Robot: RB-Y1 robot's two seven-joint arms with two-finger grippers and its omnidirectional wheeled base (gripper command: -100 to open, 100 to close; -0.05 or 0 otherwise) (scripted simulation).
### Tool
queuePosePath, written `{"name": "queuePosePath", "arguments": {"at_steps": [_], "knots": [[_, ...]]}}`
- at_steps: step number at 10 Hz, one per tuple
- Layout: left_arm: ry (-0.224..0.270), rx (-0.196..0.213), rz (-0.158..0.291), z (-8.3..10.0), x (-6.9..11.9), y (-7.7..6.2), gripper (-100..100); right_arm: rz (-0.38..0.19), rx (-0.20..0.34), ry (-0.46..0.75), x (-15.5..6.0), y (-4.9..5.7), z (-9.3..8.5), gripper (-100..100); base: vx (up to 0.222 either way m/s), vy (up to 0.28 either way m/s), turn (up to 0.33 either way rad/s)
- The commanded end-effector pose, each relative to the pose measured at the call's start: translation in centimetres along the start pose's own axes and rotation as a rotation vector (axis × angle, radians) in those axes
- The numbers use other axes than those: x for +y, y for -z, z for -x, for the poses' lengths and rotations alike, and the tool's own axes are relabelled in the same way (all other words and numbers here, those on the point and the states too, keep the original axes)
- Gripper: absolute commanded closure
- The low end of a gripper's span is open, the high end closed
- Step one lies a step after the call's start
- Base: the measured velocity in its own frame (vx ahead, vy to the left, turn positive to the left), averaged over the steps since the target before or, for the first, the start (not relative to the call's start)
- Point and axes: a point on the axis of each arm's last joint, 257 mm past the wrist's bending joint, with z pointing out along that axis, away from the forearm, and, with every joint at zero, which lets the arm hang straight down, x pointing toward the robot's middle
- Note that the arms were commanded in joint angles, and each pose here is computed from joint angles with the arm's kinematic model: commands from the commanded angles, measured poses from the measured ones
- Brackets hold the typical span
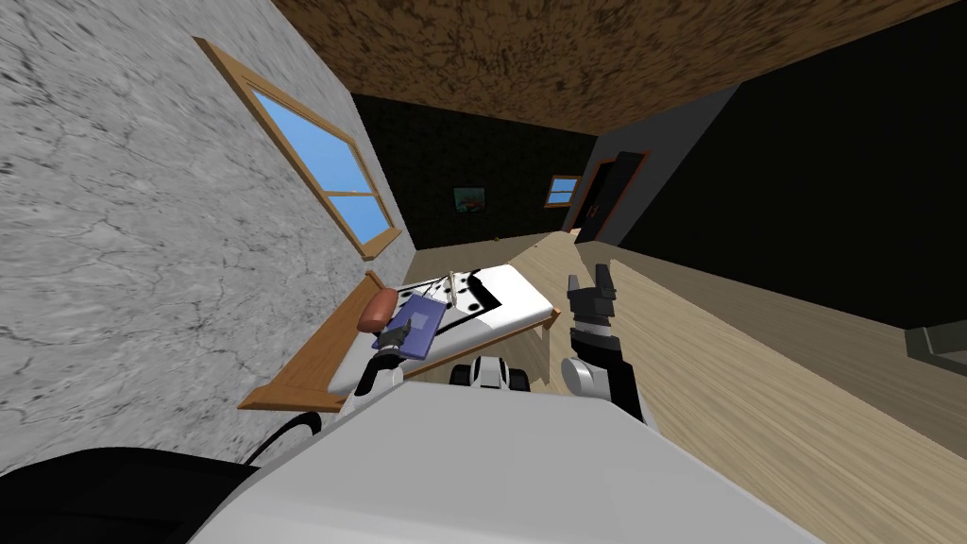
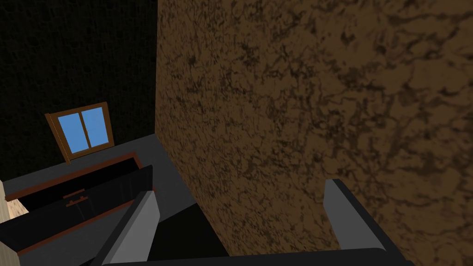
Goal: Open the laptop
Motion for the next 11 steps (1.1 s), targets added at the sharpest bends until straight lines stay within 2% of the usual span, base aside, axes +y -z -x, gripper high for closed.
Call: {"name": "queuePosePath", "arguments": {"at_steps": [1,4,5,6,11], "knots": [[0.002,-0.002,-0.003,-1.5,-1.1,-0.1,-100,0.000,0.000,0.000,0.0,0.0,0.0,0,0.007,-0.043,-0.012],[0.002,-0.002,-0.005,-3.2,-2.3,0.0,-100,0.000,0.000,0.000,0.0,0.0,0.0,0,0.006,-0.037,-0.012],[0.001,-0.001,-0.005,-2.8,-2.1,0.0,-100,0.000,0.000,0.000,0.0,0.0,0.0,0,0.002,-0.016,0.000],[0.002,-0.003,-0.005,-2.9,-2.1,0.0,0,0.000,0.000,0.000,0.0,0.0,0.0,0,0.000,0.000,0.000],[0.002,-0.002,-0.005,-2.9,-2.1,0.0,0,0.000,0.000,0.000,0.0,0.0,0.0,0,0.000,0.000,0.000]]}}
